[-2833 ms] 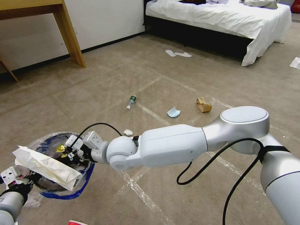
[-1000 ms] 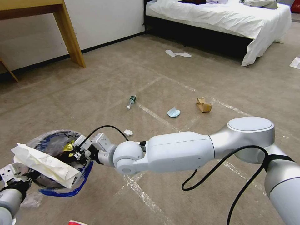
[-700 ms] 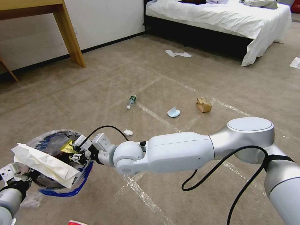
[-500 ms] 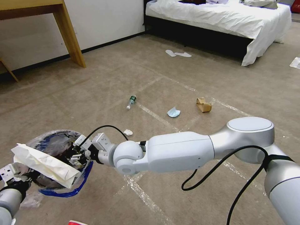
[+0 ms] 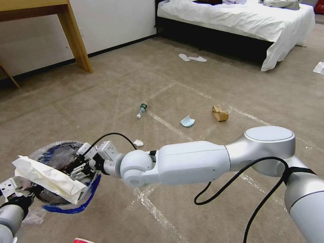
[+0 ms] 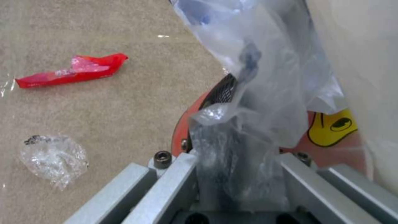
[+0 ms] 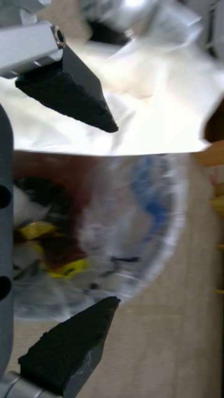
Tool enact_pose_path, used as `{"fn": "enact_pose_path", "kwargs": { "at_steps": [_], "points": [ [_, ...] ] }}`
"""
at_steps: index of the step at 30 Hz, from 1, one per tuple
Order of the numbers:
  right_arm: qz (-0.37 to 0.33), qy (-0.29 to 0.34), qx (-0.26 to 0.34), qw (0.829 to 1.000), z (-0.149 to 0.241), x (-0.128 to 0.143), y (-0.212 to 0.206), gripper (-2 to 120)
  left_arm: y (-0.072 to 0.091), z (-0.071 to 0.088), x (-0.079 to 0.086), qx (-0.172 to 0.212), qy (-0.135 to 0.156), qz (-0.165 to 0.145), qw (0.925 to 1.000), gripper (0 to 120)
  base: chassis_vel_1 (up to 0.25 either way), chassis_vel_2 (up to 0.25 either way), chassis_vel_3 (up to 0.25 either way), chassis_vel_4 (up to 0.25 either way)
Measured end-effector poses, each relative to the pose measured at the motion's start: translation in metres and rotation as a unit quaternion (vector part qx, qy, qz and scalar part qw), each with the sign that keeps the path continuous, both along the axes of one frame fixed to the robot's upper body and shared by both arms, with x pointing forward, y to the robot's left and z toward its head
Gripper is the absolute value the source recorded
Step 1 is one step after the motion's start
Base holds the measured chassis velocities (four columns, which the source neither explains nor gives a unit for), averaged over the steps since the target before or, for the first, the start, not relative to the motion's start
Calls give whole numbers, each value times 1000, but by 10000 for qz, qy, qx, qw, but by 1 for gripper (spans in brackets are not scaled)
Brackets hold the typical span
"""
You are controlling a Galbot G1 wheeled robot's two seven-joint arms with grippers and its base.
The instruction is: Pick up the trash bin and place the garbage on the floor into it.
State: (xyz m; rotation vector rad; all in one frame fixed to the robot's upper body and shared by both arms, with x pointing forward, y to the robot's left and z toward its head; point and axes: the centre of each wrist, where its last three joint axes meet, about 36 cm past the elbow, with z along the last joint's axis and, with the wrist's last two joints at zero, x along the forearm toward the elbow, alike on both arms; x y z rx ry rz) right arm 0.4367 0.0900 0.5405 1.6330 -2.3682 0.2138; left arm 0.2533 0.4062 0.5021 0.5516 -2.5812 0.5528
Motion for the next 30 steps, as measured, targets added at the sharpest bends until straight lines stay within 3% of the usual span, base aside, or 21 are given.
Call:
{"fn": "enact_pose_path", "kwargs": {
  "at_steps": [7,8,9,10,11,12,13,16,17,19,22,24,25,30],
  "points": [
    [-103,-55,816,9966,50,-2,-10,100,0,1,0,7,-26,-3,10000,0,0,0,0,0],
    [-173,-134,1219,9923,72,-1,-19,100,0,2,1,9,-34,2,10000,0,0,0,0,0],
    [-173,-134,1219,9923,72,-1,-19,100,0,2,1,9,-34,2,10000,0,0,0,0,0],
    [-308,-202,1738,9841,99,2,-34,100,1,2,0,15,-45,16,10000,0,0,0,0,0],
    [-308,-202,1738,9841,99,2,-34,100,1,2,0,15,-45,16,10000,0,0,0,0,0],
    [-475,-258,2273,9723,125,5,-57,100,1,3,0,27,-49,25,10000,0,0,0,0,0],
    [-475,-258,2273,9723,125,5,-57,100,1,3,0,27,-49,25,10000,0,0,0,0,0],
    [-1119,-645,3148,9403,161,23,-141,100,4,6,0,53,-82,44,9999,0,0,0,0,0],
    [-1119,-645,3148,9403,161,23,-141,100,4,6,0,53,-82,44,9999,0,0,0,0,0],
    [-1606,-1117,3489,9165,170,30,-211,100,5,6,0,51,-100,46,9999,0,0,0,0,0],
    [-1766,-1300,3617,9062,172,27,-237,100,5,6,0,44,-101,49,9999,0,0,0,0,0],
    [-2142,-1582,3863,8831,172,18,-282,100,5,5,0,37,-95,64,9999,0,0,0,0,0],
    [-2142,-1582,3863,8831,172,18,-282,100,5,5,0,37,-95,64,9999,0,0,0,0,0],
    [-2979,-1954,4047,8422,154,-5,-342,100,5,6,-2,39,-80,64,9999,0,0,0,0,0]
  ]
}}
